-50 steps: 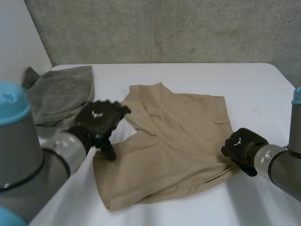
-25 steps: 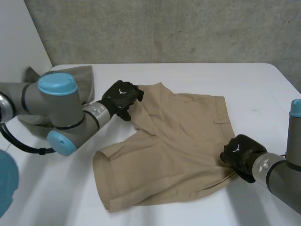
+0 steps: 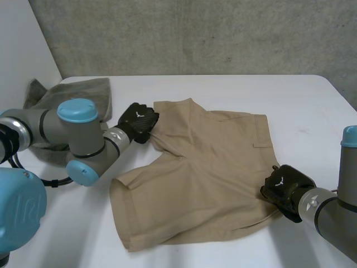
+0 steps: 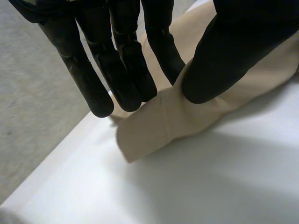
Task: Fold the laundry.
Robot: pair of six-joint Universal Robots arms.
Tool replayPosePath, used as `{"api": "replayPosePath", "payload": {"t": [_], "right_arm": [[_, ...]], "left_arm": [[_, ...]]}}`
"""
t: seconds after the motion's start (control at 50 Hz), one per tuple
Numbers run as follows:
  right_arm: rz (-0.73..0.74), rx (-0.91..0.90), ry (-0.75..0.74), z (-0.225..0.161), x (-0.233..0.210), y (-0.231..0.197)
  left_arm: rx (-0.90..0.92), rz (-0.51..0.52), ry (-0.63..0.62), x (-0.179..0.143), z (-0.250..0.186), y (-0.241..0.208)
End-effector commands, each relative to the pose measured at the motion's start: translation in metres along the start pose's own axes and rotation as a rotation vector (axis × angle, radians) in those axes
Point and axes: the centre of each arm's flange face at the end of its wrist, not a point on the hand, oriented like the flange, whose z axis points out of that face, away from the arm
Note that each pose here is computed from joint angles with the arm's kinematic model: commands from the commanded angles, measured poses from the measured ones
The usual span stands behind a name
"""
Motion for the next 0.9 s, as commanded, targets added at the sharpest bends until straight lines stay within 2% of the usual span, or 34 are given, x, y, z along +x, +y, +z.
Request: {"api": "replayPosePath", "payload": {"t": [0.02, 0.2, 0.52, 0.64, 0.72, 0.8, 0.9], "right_arm": [[-0.001, 0.008, 0.008, 0.001, 0.0, -0.001], [0.038, 0.021, 0.02, 0.001, 0.004, -0.004], [0.051, 0.026, 0.027, 0.003, 0.003, -0.004], [0.085, 0.048, 0.053, 0.004, 0.009, -0.008], [0.124, 0.065, 0.068, 0.005, 0.014, -0.012], [0.177, 0.099, 0.07, 0.005, 0.019, -0.018], [0.249, 0.135, 0.061, 0.006, 0.023, -0.022]], "left_arm": [[-0.057, 0.103, -0.086, -0.006, -0.018, -0.005], [-0.17, 0.114, -0.21, -0.012, -0.036, -0.002], [-0.247, 0.108, -0.194, 0.009, -0.048, 0.002], [-0.23, 0.111, -0.228, 0.005, -0.064, -0.028], [-0.193, 0.075, -0.239, 0.003, -0.085, -0.053], [-0.136, -0.025, -0.238, 0.008, -0.116, -0.081], [-0.154, -0.137, -0.155, 0.033, -0.167, -0.1]]}}
